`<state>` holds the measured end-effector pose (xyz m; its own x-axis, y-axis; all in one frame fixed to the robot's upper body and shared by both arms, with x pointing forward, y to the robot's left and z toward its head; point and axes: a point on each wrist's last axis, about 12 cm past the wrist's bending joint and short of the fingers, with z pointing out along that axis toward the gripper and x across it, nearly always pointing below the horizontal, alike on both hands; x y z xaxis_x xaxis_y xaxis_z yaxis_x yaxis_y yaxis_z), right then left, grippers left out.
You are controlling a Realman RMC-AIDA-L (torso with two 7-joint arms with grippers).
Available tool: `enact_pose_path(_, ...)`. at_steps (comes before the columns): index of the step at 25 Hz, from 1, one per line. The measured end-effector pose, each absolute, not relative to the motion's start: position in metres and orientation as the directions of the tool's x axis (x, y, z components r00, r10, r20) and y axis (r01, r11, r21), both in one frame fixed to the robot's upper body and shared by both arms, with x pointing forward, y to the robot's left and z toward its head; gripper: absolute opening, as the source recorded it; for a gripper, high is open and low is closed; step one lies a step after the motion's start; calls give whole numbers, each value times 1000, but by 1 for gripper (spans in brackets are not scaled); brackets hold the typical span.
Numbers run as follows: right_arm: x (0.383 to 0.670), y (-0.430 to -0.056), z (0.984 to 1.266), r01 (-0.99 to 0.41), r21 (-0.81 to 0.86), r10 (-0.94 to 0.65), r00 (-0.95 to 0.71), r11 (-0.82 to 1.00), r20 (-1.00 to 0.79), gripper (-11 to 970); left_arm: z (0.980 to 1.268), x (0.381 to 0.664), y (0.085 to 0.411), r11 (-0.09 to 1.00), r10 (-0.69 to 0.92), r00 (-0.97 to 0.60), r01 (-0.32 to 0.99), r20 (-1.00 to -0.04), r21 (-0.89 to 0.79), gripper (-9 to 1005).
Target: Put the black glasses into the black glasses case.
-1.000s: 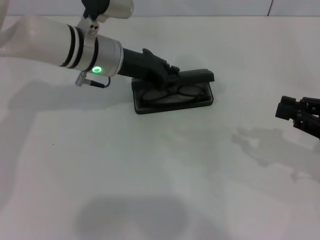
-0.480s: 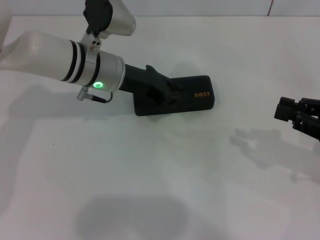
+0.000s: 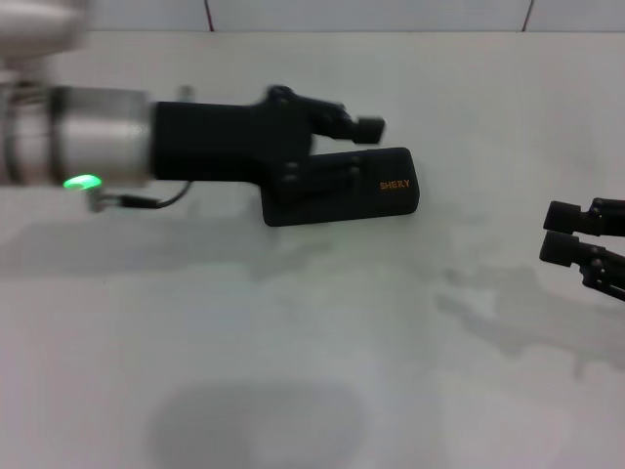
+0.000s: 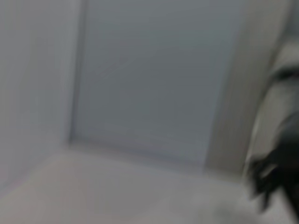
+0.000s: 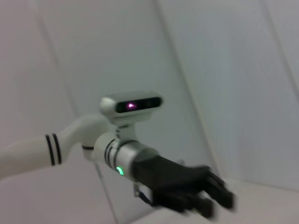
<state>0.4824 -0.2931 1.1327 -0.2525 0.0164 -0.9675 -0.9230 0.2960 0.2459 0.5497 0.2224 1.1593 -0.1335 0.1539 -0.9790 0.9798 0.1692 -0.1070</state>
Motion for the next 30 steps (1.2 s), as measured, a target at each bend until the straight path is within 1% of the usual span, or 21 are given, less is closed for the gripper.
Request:
enact_pose_path(1,482,-293,1134,-929,234,18,-239,285,-971,240,1161,542,231,156,108,-107,984,-988,-90,287)
enact_pose_path(3,482,-291,1136,-944,201,19,-204,263,-979,291,1162,524,253,158,6,-71,985,-997,-70,321)
enact_pose_path(5,484,-287,1140,-956,179,20,-179,233,-984,343,1158,509,271,182,-45,-76,980,-996,-82,356)
enact_pose_path(8,489,-278,1148,-972,157,32,-154,172,-988,419,1152,494,288,192,-55,-104,975,-993,-113,408)
enact_pose_path(10,493,-274,1152,-979,145,37,-141,143,-989,483,1148,488,296,174,-53,-139,974,-989,-146,442)
enact_pose_path(13,498,-267,1158,-986,128,38,-124,105,-992,598,1141,483,304,130,-64,-189,972,-980,-196,587)
enact_pose_path(15,501,-263,1161,-989,116,36,-114,86,-993,674,1136,479,308,118,-76,-194,972,-978,-202,683)
enact_pose_path(21,507,-255,1165,-993,109,42,-107,52,-993,759,1130,476,311,126,-76,-170,976,-983,-179,680)
enact_pose_path(26,515,-245,1163,-991,135,58,-134,11,-989,840,1131,476,314,134,-72,-163,976,-984,-171,727)
enact_pose_path(30,520,-240,1164,-991,135,58,-134,-1,-989,846,1130,477,317,151,-66,-164,973,-984,-172,727)
